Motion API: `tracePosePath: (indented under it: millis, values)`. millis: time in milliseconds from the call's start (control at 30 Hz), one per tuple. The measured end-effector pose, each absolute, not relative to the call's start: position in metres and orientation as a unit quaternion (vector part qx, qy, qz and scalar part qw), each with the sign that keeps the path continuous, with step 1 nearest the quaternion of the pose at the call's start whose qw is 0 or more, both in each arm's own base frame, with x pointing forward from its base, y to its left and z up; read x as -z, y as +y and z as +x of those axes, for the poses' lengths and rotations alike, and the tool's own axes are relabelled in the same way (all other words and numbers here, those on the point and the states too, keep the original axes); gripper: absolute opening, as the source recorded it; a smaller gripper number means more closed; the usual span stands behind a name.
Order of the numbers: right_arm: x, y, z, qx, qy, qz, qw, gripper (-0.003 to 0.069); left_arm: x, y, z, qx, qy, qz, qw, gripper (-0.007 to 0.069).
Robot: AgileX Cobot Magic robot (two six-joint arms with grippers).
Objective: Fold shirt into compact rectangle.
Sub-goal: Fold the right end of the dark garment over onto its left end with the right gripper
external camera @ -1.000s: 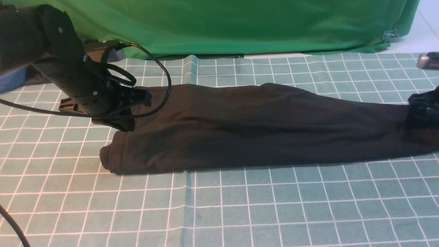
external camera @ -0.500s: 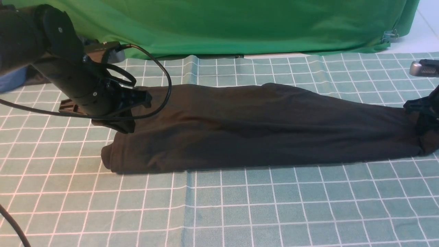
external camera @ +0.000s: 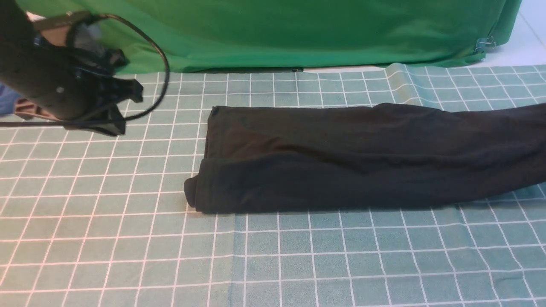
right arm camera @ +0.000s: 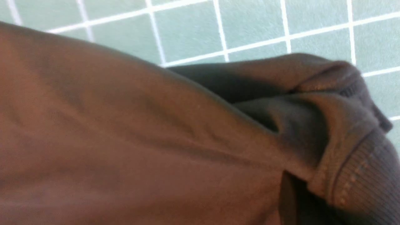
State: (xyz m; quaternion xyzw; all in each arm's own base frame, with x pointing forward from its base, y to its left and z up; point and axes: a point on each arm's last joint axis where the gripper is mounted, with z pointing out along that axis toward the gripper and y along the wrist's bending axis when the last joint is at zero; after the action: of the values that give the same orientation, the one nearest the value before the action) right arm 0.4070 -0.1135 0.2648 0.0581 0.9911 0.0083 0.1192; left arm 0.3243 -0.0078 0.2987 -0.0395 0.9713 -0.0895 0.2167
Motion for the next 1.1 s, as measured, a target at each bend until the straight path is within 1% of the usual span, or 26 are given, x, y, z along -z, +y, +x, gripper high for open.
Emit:
tracePosePath:
  millis: [67, 100, 133, 200, 267, 300, 333, 400, 467, 533, 567, 600, 667, 700, 733, 833, 1100]
  values:
    - [-0.279, -0.093, 0.409, -0.010, 0.990, 0.042, 0.135, 0.0043, -0.307, -0.003, 0.318, 0.088, 0.970, -0.044, 0.224, 0.0007]
    - [-0.281, -0.089, 0.410, -0.010, 0.990, 0.039, 0.137, 0.0043, -0.308, -0.003, 0.317, 0.088, 0.969, -0.045, 0.225, 0.0007]
    - [-0.288, -0.076, 0.412, -0.015, 0.989, 0.032, 0.147, 0.0043, -0.310, -0.002, 0.315, 0.088, 0.970, -0.047, 0.223, 0.0007]
    - [-0.300, -0.046, 0.415, -0.028, 0.986, 0.009, 0.164, 0.0043, -0.311, 0.000, 0.312, 0.089, 0.971, -0.048, 0.215, 0.0007]
    - [-0.309, -0.011, 0.418, -0.051, 0.983, -0.023, 0.177, 0.0043, -0.310, -0.001, 0.311, 0.089, 0.973, -0.047, 0.207, 0.0007]
    - [-0.312, 0.002, 0.419, -0.062, 0.981, -0.032, 0.181, 0.0043, -0.310, -0.001, 0.311, 0.090, 0.973, -0.047, 0.206, 0.0007]
    - [-0.312, 0.006, 0.419, -0.064, 0.981, -0.035, 0.181, 0.0043, -0.310, -0.001, 0.311, 0.090, 0.973, -0.047, 0.205, 0.0007]
    - [-0.320, 0.051, 0.419, -0.096, 0.973, -0.073, 0.194, 0.0043, -0.310, -0.001, 0.311, 0.093, 0.973, -0.048, 0.204, 0.0007]
    - [-0.325, 0.085, 0.416, -0.121, 0.967, -0.097, 0.203, 0.0043, -0.310, -0.002, 0.311, 0.099, 0.973, -0.050, 0.204, 0.0007]
    - [-0.328, 0.117, 0.413, -0.148, 0.959, -0.116, 0.212, 0.0043, -0.311, -0.004, 0.311, 0.107, 0.972, -0.053, 0.204, 0.0007]
    - [-0.328, 0.124, 0.413, -0.161, 0.956, -0.120, 0.213, 0.0043, -0.311, -0.004, 0.311, 0.110, 0.971, -0.054, 0.204, 0.0007]
    - [-0.328, 0.139, 0.411, -0.181, 0.952, -0.125, 0.214, 0.0043, -0.311, -0.005, 0.311, 0.113, 0.971, -0.053, 0.205, 0.0007]
    - [-0.325, 0.170, 0.407, -0.223, 0.941, -0.137, 0.215, 0.0043, -0.311, -0.006, 0.311, 0.118, 0.970, -0.053, 0.205, 0.0007]
    - [-0.325, 0.173, 0.406, -0.223, 0.940, -0.139, 0.216, 0.0043, -0.311, -0.006, 0.311, 0.119, 0.970, -0.053, 0.205, 0.0007]
    - [-0.320, 0.193, 0.404, -0.252, 0.933, -0.143, 0.212, 0.0043, -0.311, -0.006, 0.311, 0.123, 0.970, -0.052, 0.205, 0.0007]
    - [-0.307, 0.226, 0.401, -0.285, 0.925, -0.145, 0.207, 0.0043, -0.311, -0.007, 0.311, 0.125, 0.969, -0.051, 0.206, 0.0007]
    - [-0.267, 0.293, 0.387, -0.317, 0.916, -0.162, 0.187, 0.0045, -0.311, -0.007, 0.311, 0.124, 0.970, -0.044, 0.207, 0.0007]
